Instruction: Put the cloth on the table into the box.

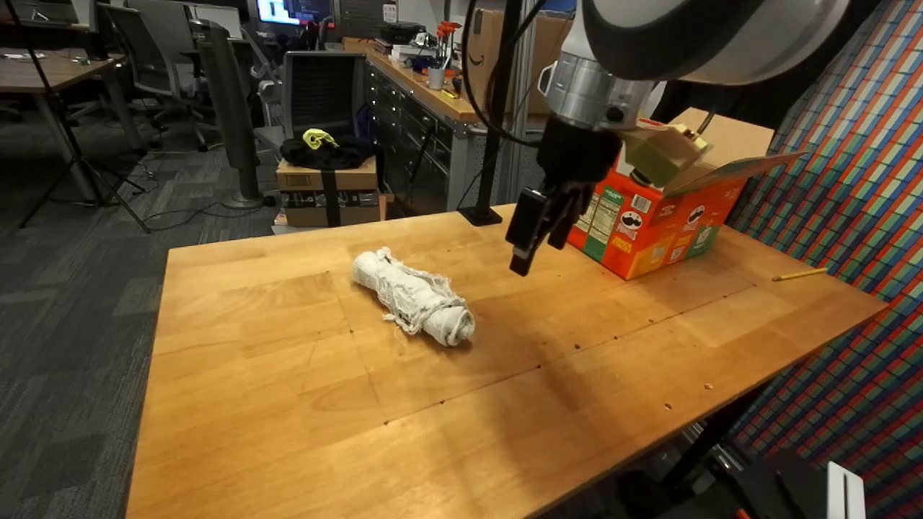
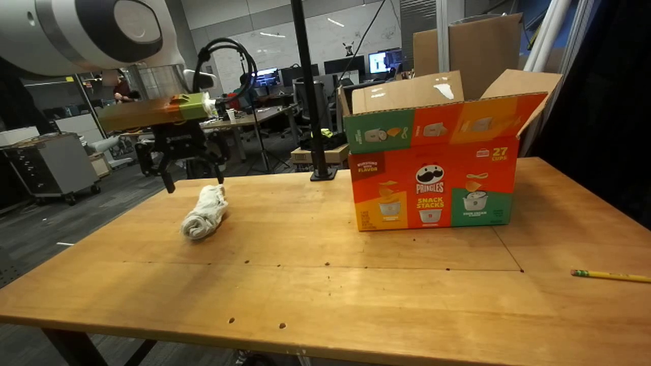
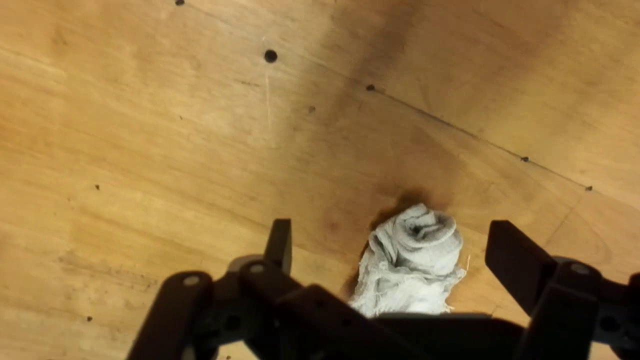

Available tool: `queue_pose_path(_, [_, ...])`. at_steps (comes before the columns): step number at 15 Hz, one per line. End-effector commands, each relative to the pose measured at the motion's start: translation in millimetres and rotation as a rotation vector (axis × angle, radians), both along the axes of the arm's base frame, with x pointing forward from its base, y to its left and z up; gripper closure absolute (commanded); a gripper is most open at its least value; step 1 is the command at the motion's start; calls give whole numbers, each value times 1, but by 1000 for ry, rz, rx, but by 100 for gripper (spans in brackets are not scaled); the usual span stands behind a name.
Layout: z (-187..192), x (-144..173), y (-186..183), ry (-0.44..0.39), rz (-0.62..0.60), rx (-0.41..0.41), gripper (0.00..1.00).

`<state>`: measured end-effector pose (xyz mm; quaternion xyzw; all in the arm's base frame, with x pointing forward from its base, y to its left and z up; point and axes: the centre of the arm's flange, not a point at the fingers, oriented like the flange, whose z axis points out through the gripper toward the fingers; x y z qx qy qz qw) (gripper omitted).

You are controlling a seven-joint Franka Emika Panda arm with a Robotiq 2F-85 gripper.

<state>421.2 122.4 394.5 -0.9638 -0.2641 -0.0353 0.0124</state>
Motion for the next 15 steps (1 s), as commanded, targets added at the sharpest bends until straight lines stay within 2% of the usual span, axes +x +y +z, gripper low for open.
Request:
queue_pose_path(1, [0, 48, 29, -54, 61, 8, 0])
queue_pose_path(5, [-9, 81, 62, -67, 98, 15, 0])
queue_pose_path(8, [-21, 98, 86, -72, 110, -11, 0])
queue_pose_path(15, [-48, 111, 126, -55, 156, -39, 0])
